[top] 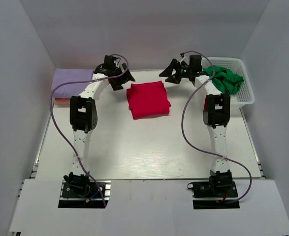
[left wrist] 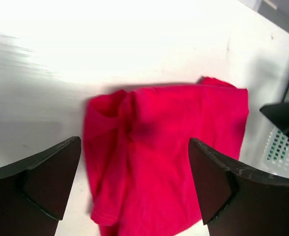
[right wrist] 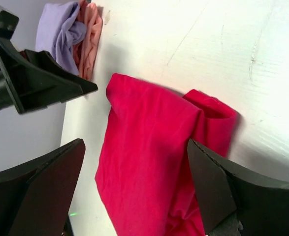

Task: Fold and stack the t-shirts
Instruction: Fold the long partially folded tshirt into a neat square, then put the neatly folded tshirt into the corner of the board with the left arm

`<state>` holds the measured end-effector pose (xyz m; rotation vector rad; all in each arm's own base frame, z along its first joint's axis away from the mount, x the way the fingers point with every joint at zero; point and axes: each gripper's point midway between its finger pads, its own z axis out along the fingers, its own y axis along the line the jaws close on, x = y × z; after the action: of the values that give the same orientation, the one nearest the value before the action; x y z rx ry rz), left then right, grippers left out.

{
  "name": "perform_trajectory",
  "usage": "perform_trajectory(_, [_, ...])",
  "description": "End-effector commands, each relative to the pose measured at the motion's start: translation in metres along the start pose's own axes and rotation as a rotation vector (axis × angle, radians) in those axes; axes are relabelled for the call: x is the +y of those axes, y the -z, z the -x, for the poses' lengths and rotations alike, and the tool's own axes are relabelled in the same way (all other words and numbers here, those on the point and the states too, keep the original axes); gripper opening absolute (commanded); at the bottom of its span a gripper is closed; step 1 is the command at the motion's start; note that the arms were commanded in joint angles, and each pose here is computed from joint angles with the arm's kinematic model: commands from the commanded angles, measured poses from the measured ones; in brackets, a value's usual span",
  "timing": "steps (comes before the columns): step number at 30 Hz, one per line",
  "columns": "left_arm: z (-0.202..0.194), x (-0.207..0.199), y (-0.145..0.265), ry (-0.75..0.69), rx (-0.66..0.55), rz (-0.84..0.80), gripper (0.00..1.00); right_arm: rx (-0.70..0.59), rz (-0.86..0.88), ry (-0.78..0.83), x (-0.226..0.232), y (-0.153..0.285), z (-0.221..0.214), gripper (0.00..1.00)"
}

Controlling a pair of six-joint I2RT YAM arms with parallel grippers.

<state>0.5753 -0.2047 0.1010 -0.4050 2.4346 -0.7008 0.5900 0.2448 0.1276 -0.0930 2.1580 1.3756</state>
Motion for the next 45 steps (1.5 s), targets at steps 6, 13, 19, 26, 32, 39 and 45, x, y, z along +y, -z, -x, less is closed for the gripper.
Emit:
perform_trajectory(6, [0.0,-0.007,0.031,-0.159,-0.066,0.017,1.0,0.001,-0.229,0.25,0.036,0.039,-0.012,0.9])
perform_trajectory(13, [-0.057,0.01,0.014,-0.223,0.089,0.043,1.0,0.16,-0.519,0.271,-0.016,0.042,-0.066,0.9])
perform_trajectory(19, [-0.085,0.015,-0.007,-0.233,0.154,0.052,1.0,0.188,-0.575,0.195,-0.032,0.04,-0.097,0.9])
perform_trajectory(26, [-0.115,0.039,-0.02,-0.193,0.239,0.084,0.85,0.27,-0.362,0.096,-0.016,0.019,-0.142,0.9])
perform_trajectory(32, [-0.126,0.058,-0.019,-0.188,0.257,0.148,0.77,0.282,-0.302,0.09,-0.007,0.011,-0.152,0.9])
perform_trajectory(39, [-0.128,0.025,-0.024,-0.217,0.222,-0.07,0.59,0.281,-0.177,0.092,0.014,0.002,-0.156,0.9])
perform_trajectory(45, [-0.13,0.026,-0.035,-0.219,0.223,-0.096,0.16,0.284,-0.165,0.089,0.016,-0.001,-0.157,0.9])
